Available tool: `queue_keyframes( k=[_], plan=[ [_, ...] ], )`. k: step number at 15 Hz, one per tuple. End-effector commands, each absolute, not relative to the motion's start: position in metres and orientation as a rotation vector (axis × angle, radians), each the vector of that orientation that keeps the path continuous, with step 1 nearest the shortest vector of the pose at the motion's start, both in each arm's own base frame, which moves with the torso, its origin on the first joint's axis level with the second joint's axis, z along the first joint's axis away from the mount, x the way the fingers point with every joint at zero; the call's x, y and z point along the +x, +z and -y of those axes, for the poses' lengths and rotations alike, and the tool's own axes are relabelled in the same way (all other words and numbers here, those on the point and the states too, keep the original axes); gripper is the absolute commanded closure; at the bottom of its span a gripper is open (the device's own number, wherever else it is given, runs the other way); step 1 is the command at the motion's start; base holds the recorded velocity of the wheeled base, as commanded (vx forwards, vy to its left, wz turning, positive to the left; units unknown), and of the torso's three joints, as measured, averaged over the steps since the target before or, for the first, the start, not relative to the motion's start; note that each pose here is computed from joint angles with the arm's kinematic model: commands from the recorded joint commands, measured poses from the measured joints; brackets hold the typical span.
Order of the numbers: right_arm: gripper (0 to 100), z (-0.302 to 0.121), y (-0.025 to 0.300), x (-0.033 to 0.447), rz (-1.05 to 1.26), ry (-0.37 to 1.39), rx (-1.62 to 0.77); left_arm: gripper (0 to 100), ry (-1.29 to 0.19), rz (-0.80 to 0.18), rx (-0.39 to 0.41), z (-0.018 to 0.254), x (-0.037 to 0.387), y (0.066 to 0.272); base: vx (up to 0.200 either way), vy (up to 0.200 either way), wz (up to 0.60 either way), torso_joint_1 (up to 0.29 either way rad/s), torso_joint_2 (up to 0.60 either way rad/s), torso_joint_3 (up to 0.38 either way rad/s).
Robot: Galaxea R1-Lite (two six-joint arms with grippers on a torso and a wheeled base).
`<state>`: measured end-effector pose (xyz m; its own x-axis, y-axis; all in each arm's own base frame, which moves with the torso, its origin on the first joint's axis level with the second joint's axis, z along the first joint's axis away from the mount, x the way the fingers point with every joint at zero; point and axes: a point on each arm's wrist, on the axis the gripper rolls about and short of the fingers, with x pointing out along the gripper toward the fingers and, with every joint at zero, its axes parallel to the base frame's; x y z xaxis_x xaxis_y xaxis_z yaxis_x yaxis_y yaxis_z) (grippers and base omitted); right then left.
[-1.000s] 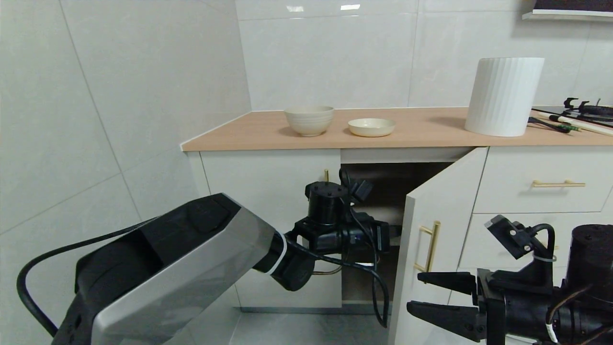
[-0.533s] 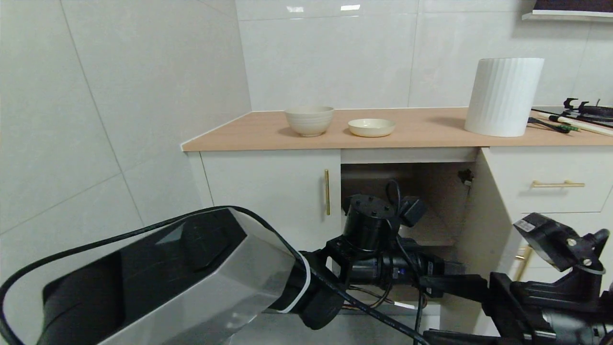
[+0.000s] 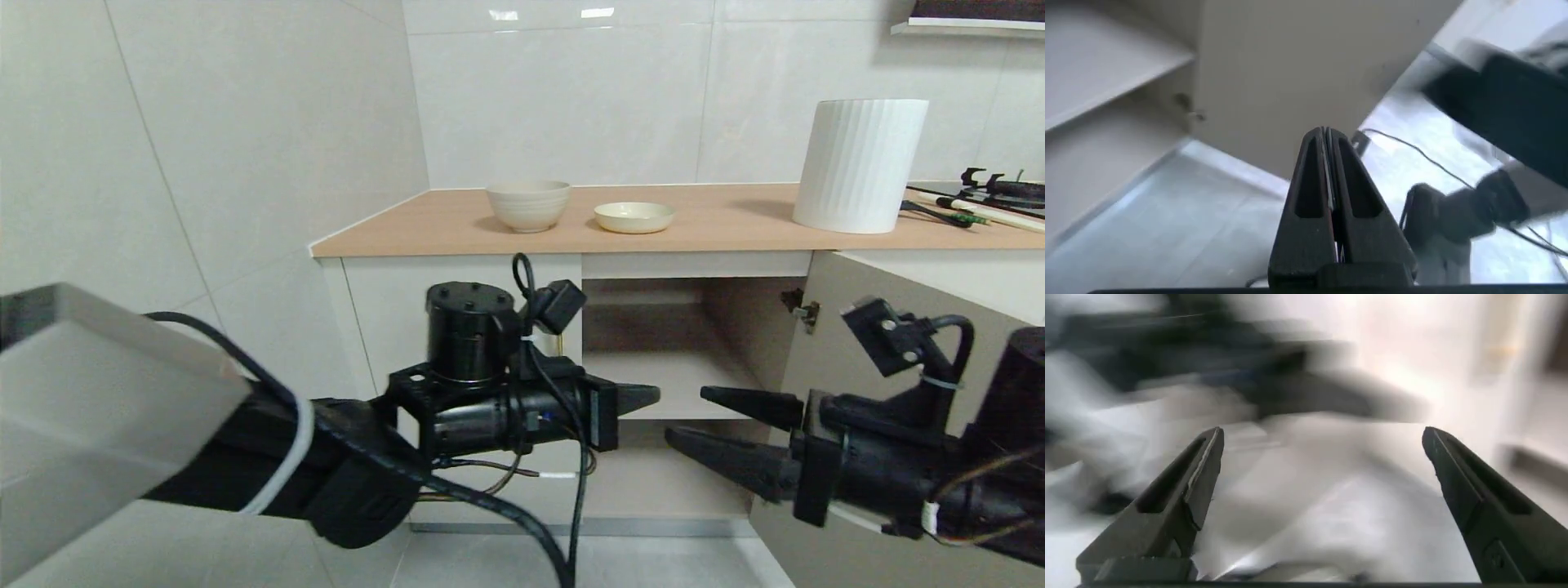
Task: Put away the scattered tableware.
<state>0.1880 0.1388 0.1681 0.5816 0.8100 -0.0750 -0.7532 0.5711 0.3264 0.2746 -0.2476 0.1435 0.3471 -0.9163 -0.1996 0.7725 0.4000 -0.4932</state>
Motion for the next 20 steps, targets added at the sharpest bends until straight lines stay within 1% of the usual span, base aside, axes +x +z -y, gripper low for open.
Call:
queue_keyframes(
  k=[1, 2, 3, 4, 5, 6, 7, 8, 9, 10, 11, 14, 16, 20],
  plan=[
    [0, -0.153, 0.16, 0.237, -0.225, 0.744, 0.183, 100, -0.975, -0.38, -0.357, 0.171, 0.25, 0.188, 0.0, 0.0, 0.0, 0.0, 0.0, 0.0],
    [0, -0.16, 0.155, 0.26, -0.18, 0.594, 0.075, 100, -0.914, -0.353, -0.36, 0.151, 0.245, 0.199, 0.0, 0.0, 0.0, 0.0, 0.0, 0.0],
    [0, -0.165, 0.155, 0.273, -0.145, 0.475, 0.014, 100, -0.851, -0.34, -0.359, 0.136, 0.24, 0.206, 0.0, 0.0, 0.0, 0.0, 0.0, 0.0],
    [0, -0.168, 0.166, 0.282, -0.098, 0.367, 0.012, 100, -0.774, -0.336, -0.349, 0.117, 0.231, 0.212, 0.0, 0.0, 0.0, 0.0, 0.0, 0.0],
    [0, -0.169, 0.179, 0.285, -0.066, 0.356, 0.023, 100, -0.717, -0.337, -0.335, 0.099, 0.221, 0.215, 0.0, 0.0, 0.0, 0.0, 0.0, 0.0],
    [0, -0.168, 0.182, 0.283, -0.07, 0.356, 0.022, 100, -0.704, -0.341, -0.332, 0.094, 0.218, 0.216, 0.0, 0.0, 0.0, 0.0, 0.0, 0.0],
    [0, -0.164, 0.189, 0.277, -0.151, 0.355, -0.008, 100, -0.678, -0.357, -0.329, 0.083, 0.203, 0.219, 0.0, 0.0, 0.0, 0.0, 0.0, 0.0],
    [0, -0.162, 0.193, 0.273, -0.202, 0.354, -0.024, 100, -0.672, -0.379, -0.326, 0.08, 0.196, 0.219, 0.0, 0.0, 0.0, 0.0, 0.0, 0.0],
    [0, -0.157, 0.209, 0.266, -0.261, 0.362, -0.011, 100, -0.657, -0.416, -0.314, 0.076, 0.189, 0.22, 0.0, 0.0, 0.0, 0.0, 0.0, 0.0],
    [0, -0.156, 0.226, 0.263, -0.281, 0.371, 0.051, 0, -0.647, -0.422, -0.315, 0.074, 0.189, 0.22, 0.0, 0.0, 0.0, 0.0, 0.0, 0.0],
    [0, -0.153, 0.234, 0.259, -0.308, 0.372, 0.087, 0, -0.622, -0.419, -0.318, 0.071, 0.191, 0.22, 0.0, 0.0, 0.0, 0.0, 0.0, 0.0],
    [0, -0.147, 0.238, 0.248, -0.36, 0.374, 0.086, 0, -0.572, -0.384, -0.336, 0.061, 0.195, 0.226, 0.0, 0.0, 0.0, 0.0, 0.0, 0.0],
    [0, -0.145, 0.242, 0.244, -0.347, 0.373, 0.091, 0, -0.565, -0.357, -0.337, 0.057, 0.192, 0.231, 0.0, 0.0, 0.0, 0.0, 0.0, 0.0],
    [0, -0.14, 0.25, 0.237, -0.321, 0.373, 0.101, 0, -0.568, -0.352, -0.334, 0.057, 0.19, 0.232, 0.0, 0.0, 0.0, 0.0, 0.0, 0.0]
  ],
)
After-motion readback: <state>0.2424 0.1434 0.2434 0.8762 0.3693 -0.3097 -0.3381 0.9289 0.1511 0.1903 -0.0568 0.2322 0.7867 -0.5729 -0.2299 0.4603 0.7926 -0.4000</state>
